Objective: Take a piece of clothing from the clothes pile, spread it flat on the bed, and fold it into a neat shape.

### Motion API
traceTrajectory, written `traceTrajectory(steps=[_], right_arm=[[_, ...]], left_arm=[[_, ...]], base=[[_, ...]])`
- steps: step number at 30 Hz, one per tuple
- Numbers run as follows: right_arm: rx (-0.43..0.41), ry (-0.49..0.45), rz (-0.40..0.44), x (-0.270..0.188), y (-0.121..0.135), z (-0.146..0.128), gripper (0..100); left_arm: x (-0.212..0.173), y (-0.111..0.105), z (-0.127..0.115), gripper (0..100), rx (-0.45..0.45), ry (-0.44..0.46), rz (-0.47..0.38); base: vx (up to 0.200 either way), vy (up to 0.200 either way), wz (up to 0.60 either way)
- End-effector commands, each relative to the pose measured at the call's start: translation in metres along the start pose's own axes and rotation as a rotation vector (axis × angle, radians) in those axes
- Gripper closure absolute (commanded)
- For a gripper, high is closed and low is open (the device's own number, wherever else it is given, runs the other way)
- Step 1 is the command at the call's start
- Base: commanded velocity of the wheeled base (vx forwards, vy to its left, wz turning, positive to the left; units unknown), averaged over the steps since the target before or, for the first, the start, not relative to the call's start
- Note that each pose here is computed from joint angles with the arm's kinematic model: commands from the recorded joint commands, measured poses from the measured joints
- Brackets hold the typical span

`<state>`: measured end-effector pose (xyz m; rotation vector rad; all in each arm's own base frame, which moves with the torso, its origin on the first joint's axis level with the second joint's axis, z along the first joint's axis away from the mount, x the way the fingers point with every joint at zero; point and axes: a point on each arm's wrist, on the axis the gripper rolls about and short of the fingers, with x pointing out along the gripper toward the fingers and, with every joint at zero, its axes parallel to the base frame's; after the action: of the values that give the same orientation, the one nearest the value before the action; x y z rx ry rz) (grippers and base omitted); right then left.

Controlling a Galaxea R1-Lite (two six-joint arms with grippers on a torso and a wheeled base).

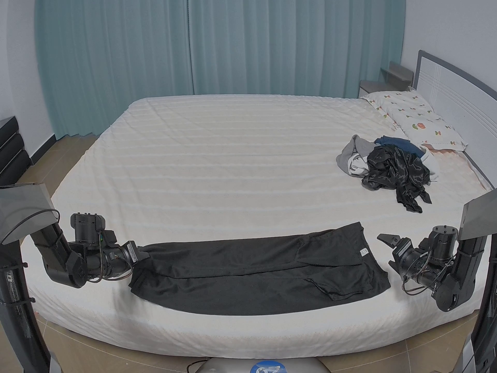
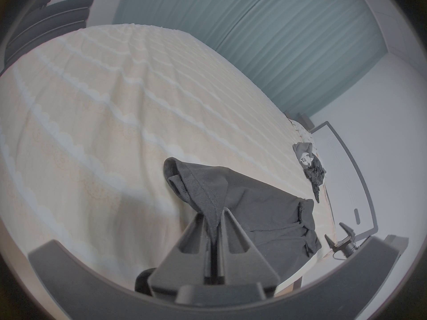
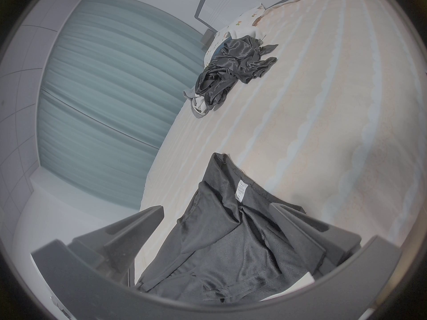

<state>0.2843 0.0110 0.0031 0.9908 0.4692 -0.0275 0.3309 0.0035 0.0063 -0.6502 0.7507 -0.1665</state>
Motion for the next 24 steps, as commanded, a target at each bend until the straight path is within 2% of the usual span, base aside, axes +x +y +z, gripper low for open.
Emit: traceTrajectory(steps=[1,7,11,17,21,24], right_arm=[[0.001,-0.020,0.010,0.001,0.000,0.005,0],[0.006,-0.024,0.004,0.004,-0.003,0.006,0],[0.007,-0.014,0.000,0.005,-0.005,0.005,0],[0.012,-0.019,-0.008,0.005,-0.008,0.006,0],[0.013,-0.019,-0.010,0.005,-0.008,0.007,0],[0.014,-0.014,-0.014,0.006,-0.009,0.005,0]], left_arm=[[-0.004,-0.014,0.002,100,-0.002,-0.012,-0.030],[-0.006,-0.038,-0.002,100,-0.013,-0.032,-0.039],[-0.003,-0.049,-0.005,100,0.002,-0.054,-0.015],[-0.005,-0.062,-0.006,100,0.005,-0.048,-0.029],[-0.006,-0.073,-0.004,100,0.014,-0.044,-0.012],[-0.002,-0.088,-0.003,100,0.025,-0.021,0.035]], base=[[0.000,-0.200,0.00],[0.000,-0.200,0.00],[0.000,-0.200,0.00],[0.000,-0.200,0.00],[0.000,-0.200,0.00],[0.000,-0.200,0.00]])
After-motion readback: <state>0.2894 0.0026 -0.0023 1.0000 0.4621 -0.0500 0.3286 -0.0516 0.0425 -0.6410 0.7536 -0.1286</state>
